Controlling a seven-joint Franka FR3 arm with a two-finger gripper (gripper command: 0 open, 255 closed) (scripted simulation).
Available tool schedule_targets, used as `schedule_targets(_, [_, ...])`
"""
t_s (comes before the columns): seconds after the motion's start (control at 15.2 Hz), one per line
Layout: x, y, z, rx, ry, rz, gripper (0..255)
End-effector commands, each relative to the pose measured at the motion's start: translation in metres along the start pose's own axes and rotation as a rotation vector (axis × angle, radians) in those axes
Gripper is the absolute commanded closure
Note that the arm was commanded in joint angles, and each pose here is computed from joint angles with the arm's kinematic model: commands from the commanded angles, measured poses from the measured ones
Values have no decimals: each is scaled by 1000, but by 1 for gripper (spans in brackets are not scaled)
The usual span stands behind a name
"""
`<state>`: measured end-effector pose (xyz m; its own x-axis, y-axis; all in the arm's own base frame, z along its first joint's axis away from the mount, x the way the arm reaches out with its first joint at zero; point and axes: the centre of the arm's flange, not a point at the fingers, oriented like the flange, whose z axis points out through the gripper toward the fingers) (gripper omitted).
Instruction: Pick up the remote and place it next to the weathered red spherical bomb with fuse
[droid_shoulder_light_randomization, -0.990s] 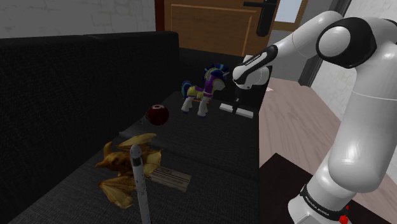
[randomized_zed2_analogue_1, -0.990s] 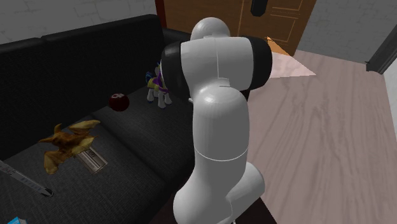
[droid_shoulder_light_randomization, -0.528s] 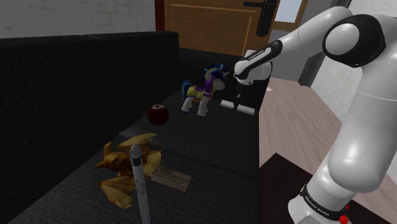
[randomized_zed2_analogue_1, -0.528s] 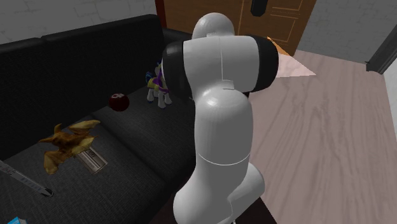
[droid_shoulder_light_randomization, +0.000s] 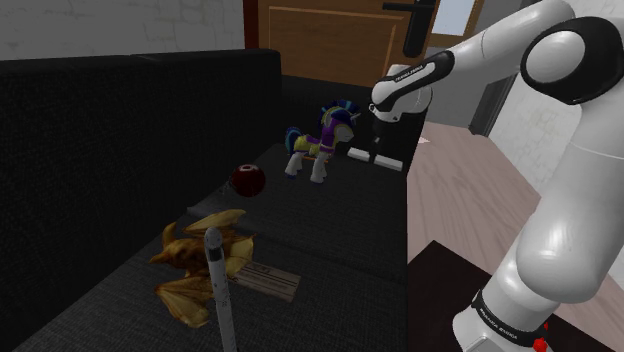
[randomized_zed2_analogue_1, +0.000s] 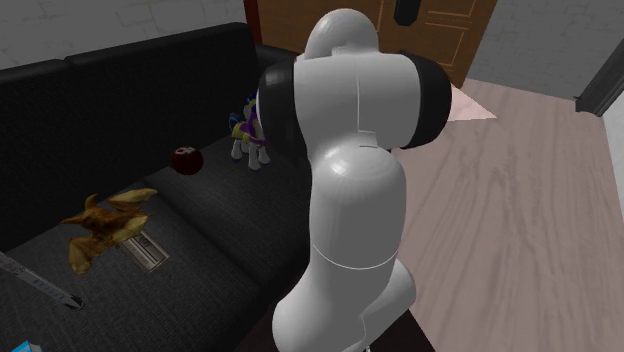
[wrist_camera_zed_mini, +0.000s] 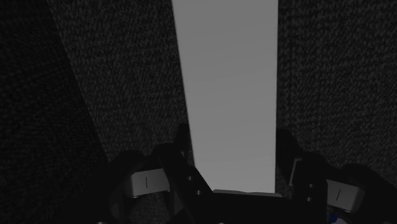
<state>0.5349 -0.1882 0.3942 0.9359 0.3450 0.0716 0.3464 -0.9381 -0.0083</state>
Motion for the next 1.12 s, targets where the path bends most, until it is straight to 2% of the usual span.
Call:
schedule_targets(0.0, [0,0,-11,0,0,0,255])
schedule_targets(1.06, [6,-1,-95,0,0,0,255])
